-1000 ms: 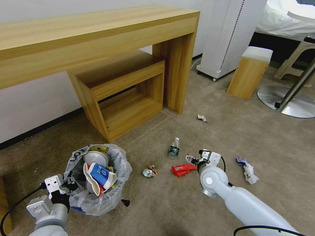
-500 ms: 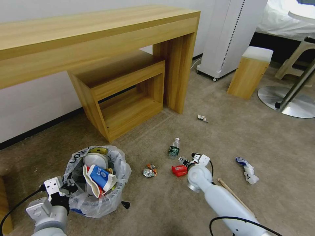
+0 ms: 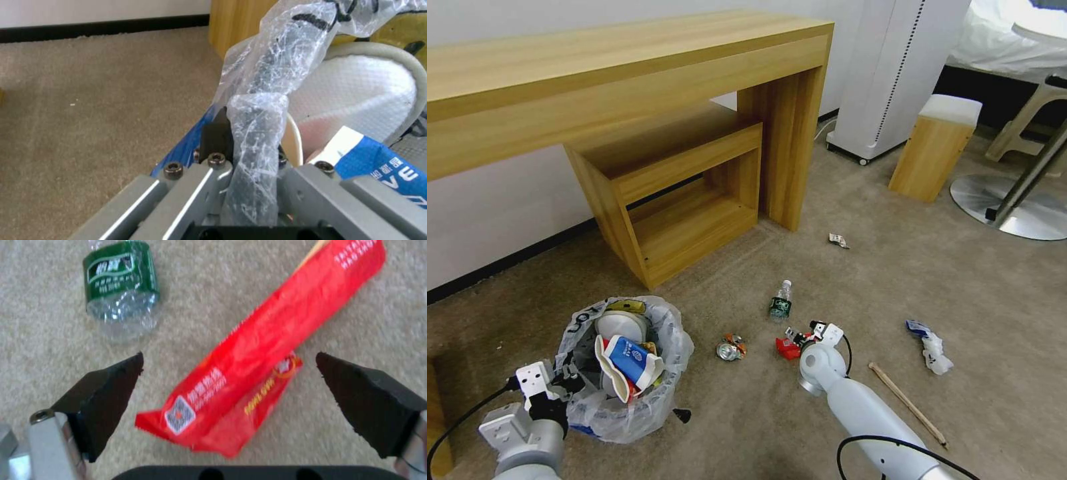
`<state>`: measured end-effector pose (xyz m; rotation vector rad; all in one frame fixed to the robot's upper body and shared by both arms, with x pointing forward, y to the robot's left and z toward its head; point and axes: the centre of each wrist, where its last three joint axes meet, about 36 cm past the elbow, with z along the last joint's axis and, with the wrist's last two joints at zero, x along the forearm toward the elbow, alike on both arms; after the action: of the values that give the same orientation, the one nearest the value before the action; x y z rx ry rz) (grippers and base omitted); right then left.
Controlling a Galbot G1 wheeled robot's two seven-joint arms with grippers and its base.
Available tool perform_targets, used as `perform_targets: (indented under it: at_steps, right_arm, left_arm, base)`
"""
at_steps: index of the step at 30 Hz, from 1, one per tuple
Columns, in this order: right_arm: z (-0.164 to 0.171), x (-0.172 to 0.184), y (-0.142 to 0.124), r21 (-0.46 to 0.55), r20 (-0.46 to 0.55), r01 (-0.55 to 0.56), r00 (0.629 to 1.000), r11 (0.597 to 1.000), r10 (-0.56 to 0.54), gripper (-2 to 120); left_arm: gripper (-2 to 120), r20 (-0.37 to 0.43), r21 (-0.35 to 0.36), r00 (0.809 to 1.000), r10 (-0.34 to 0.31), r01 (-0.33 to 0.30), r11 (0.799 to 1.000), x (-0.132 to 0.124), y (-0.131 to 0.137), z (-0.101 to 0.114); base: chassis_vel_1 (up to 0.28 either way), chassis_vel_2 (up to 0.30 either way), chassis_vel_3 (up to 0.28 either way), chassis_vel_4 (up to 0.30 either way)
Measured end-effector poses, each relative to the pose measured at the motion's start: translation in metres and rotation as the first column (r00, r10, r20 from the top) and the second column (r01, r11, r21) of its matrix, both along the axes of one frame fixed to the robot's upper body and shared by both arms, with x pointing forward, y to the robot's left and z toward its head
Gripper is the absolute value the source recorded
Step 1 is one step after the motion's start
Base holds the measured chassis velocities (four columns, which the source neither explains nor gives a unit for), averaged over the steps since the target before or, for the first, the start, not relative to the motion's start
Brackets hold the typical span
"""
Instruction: Pick up the trash bin and place the garbage on the floor into it.
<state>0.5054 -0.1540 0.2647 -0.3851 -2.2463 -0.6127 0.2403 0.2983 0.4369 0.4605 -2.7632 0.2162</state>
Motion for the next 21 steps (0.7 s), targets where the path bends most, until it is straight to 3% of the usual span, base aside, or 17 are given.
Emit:
perform_targets:
  at_steps: [15, 21]
  right_arm:
    - [-0.030, 0.020, -0.001, -0.034, -0.030, -0.005, 1.000, 0.999, 0.004, 89]
    - [-0.045, 0.019, 0.007, -0.062, -0.047, -0.036, 0.998, 0.997, 0.033, 80]
  left_arm:
    - [1, 0.011, 0.000, 1.000, -0.015, 0.015, 1.000, -0.003, -0.001, 0.004]
    - [1, 0.024, -0.003, 1.000, -0.020, 0.020, 1.000, -0.002, -0.001, 0.007]
  base:
    - [0.000, 0.000, 0.000, 0.000]
    - [0.000, 0.000, 0.000, 0.000]
